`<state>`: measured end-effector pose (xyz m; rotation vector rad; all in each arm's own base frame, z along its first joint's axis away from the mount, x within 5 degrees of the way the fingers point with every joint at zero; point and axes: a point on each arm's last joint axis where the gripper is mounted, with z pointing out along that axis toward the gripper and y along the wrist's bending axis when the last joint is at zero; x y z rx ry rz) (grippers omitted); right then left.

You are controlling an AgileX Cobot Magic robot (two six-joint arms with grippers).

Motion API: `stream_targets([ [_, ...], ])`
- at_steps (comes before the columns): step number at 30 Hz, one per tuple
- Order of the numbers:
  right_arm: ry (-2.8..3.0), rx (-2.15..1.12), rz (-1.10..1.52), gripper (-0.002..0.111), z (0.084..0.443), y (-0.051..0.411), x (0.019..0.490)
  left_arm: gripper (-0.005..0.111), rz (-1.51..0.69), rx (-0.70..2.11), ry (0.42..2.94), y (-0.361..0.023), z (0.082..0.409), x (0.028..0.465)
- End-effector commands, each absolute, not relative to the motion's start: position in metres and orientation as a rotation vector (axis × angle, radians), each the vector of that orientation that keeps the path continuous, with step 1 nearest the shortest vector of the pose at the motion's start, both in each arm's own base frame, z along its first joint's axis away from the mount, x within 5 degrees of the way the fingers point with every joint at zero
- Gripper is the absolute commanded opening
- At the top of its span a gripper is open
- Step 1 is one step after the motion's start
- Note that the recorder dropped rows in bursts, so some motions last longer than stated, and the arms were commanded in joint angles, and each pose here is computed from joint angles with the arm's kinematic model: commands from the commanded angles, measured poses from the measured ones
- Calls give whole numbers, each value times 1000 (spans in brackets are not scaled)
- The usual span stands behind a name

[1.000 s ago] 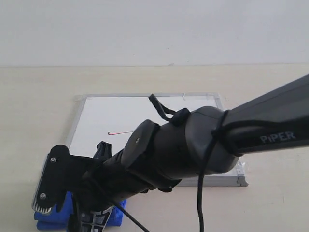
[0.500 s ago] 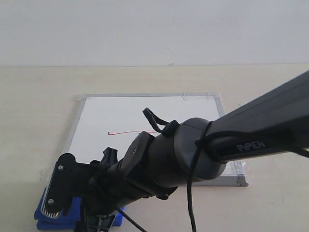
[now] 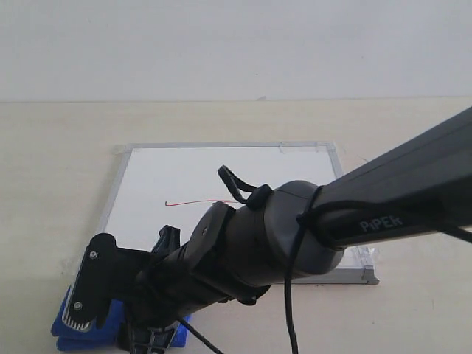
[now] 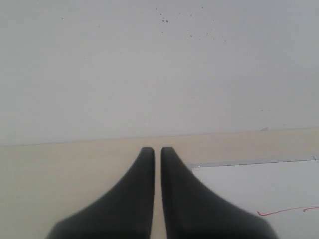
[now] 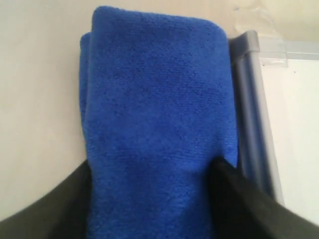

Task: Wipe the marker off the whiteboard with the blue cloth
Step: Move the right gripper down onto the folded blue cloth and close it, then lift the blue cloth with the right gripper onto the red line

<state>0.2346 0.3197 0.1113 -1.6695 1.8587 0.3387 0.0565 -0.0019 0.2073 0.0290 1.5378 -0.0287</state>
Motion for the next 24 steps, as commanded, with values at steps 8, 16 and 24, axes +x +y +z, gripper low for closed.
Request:
stream_targets([
  [8, 1846, -1710, 392, 0, 111, 322, 230, 4, -32, 31, 1535, -2, 208, 56],
  [16, 1770, -1641, 399, 0, 151, 321, 230, 4, -32, 31, 1535, -2, 208, 56],
  [24, 1700, -1321, 225, 0, 225, 298, 249, 4, -32, 31, 1535, -2, 208, 56],
])
